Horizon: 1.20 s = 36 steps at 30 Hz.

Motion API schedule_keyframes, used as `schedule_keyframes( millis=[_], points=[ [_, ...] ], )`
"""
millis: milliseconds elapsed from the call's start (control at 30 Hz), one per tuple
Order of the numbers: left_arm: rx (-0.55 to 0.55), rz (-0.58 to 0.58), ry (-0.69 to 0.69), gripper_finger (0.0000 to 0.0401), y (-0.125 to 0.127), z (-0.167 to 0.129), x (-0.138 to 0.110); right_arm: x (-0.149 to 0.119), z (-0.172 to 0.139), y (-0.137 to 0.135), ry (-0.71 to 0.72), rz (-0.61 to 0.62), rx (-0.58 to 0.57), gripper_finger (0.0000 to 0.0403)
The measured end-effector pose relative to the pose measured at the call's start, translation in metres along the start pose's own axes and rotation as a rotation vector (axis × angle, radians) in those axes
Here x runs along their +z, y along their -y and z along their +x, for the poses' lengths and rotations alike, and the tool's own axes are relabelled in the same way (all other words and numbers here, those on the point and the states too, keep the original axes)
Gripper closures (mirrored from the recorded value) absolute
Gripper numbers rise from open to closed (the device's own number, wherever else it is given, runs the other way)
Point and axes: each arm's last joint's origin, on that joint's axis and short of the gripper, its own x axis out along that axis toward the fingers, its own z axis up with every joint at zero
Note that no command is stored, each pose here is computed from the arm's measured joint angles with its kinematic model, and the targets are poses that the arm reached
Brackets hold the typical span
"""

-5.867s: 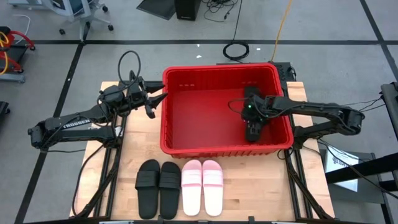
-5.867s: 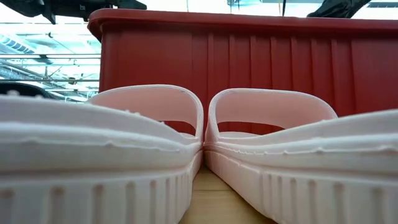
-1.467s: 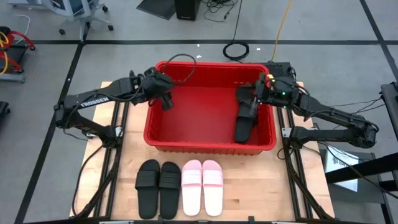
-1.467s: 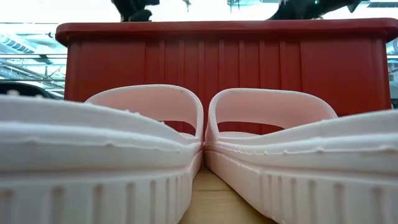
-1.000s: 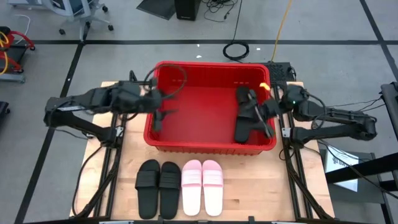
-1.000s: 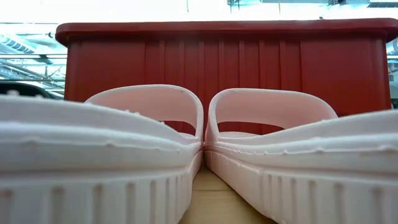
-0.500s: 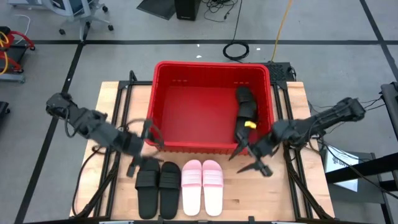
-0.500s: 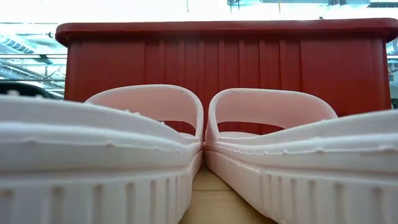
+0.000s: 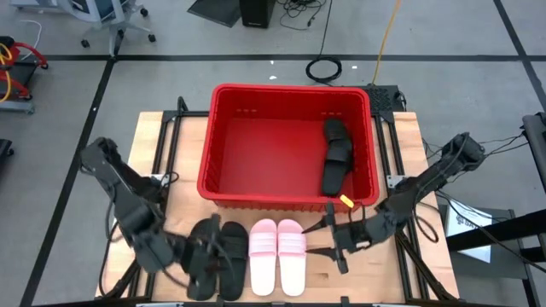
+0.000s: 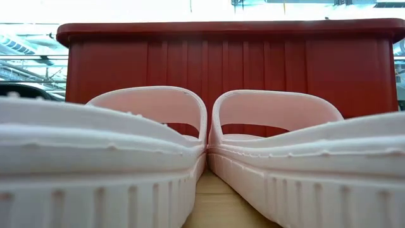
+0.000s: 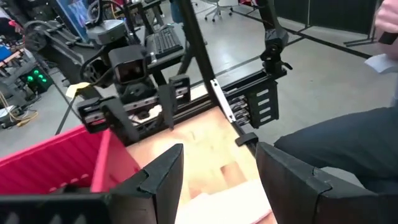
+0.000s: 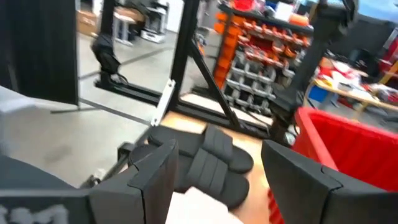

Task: Pick and place slides into bin
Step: Put the right pink slide into the red bin

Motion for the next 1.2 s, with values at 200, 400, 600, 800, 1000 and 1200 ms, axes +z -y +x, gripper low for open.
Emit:
schedule_keyframes(
  millis=[200, 400, 600, 800, 1000, 1200],
  points=[
    [0.015, -0.005, 0.02, 0.0199, 0.034, 0.022, -0.007, -0.021, 0.009, -0.023, -0.081, -0.004, -0.084, 0.0181],
    [0.097, -0.038, 0.031, 0.0199, 0.045, 0.024, -0.009, -0.034, 0.026, -0.043, -0.146, -0.047, -0.113, 0.0181],
    [0.147, -0.105, 0.009, 0.0199, 0.055, 0.015, -0.012, -0.038, 0.059, -0.071, -0.307, -0.152, -0.158, 0.0181],
    [0.144, -0.11, 0.014, 0.0199, 0.066, 0.006, -0.012, -0.042, 0.09, -0.093, -0.469, -0.201, -0.181, 0.0181],
    [0.14, -0.111, 0.024, 0.0199, 0.075, -0.001, -0.012, -0.062, 0.097, -0.101, -0.581, -0.21, -0.199, 0.0181],
    [0.127, -0.127, 0.028, 0.0199, 0.078, -0.004, -0.012, -0.072, 0.092, -0.099, -0.662, -0.164, -0.239, 0.0181]
  ],
)
